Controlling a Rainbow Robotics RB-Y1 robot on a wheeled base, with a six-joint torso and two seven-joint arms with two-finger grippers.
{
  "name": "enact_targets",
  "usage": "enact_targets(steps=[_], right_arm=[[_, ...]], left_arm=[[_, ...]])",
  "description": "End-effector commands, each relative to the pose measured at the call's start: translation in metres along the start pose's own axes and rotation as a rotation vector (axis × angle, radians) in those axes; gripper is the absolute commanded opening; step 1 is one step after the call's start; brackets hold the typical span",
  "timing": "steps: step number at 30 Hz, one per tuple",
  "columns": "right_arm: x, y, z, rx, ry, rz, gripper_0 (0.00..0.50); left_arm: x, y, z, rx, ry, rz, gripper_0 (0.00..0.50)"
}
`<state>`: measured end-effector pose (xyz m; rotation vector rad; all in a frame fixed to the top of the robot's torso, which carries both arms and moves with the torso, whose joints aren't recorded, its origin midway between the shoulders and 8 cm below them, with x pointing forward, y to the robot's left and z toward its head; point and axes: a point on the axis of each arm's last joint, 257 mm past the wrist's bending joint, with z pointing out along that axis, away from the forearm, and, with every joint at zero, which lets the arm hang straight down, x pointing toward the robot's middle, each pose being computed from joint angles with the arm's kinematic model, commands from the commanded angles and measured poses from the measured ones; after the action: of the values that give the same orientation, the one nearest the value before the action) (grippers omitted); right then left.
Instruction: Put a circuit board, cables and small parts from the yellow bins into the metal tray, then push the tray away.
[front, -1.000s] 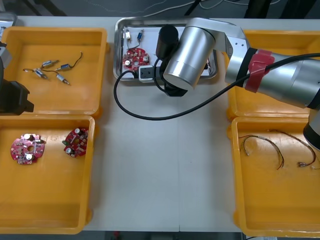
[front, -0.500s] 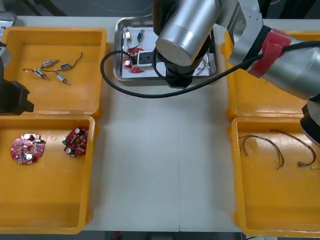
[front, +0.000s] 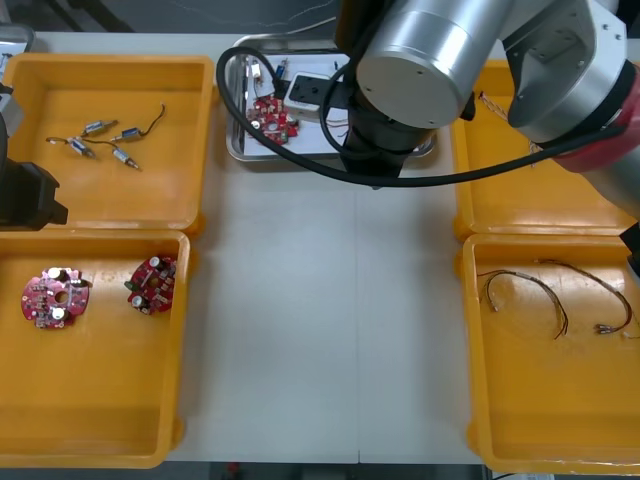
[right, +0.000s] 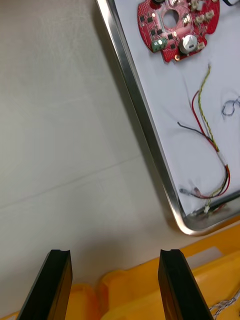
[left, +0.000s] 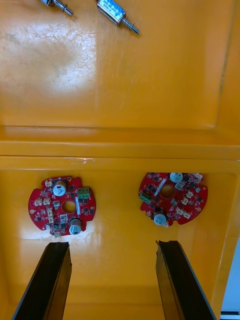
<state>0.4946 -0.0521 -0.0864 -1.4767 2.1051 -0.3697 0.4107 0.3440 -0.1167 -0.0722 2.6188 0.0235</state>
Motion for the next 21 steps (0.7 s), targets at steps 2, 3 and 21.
enact_targets(steps=[2, 3, 21], right_arm=[[0.040, -0.012, -0.027, 0.016, -0.011, 0.199, 0.500], [0.050, -0.011, -0.031, 0.012, -0.002, 0.233, 0.500], [0.154, -0.008, -0.066, -0.015, 0.013, 0.716, 0.500]], left_arm=[[-0.006, 0.016, -0.013, -0.046, -0.033, 0.083, 0.500], [-0.006, 0.016, -0.013, -0.046, -0.033, 0.083, 0.500], [-0.006, 0.016, -0.013, -0.046, -0.033, 0.083, 0.500]])
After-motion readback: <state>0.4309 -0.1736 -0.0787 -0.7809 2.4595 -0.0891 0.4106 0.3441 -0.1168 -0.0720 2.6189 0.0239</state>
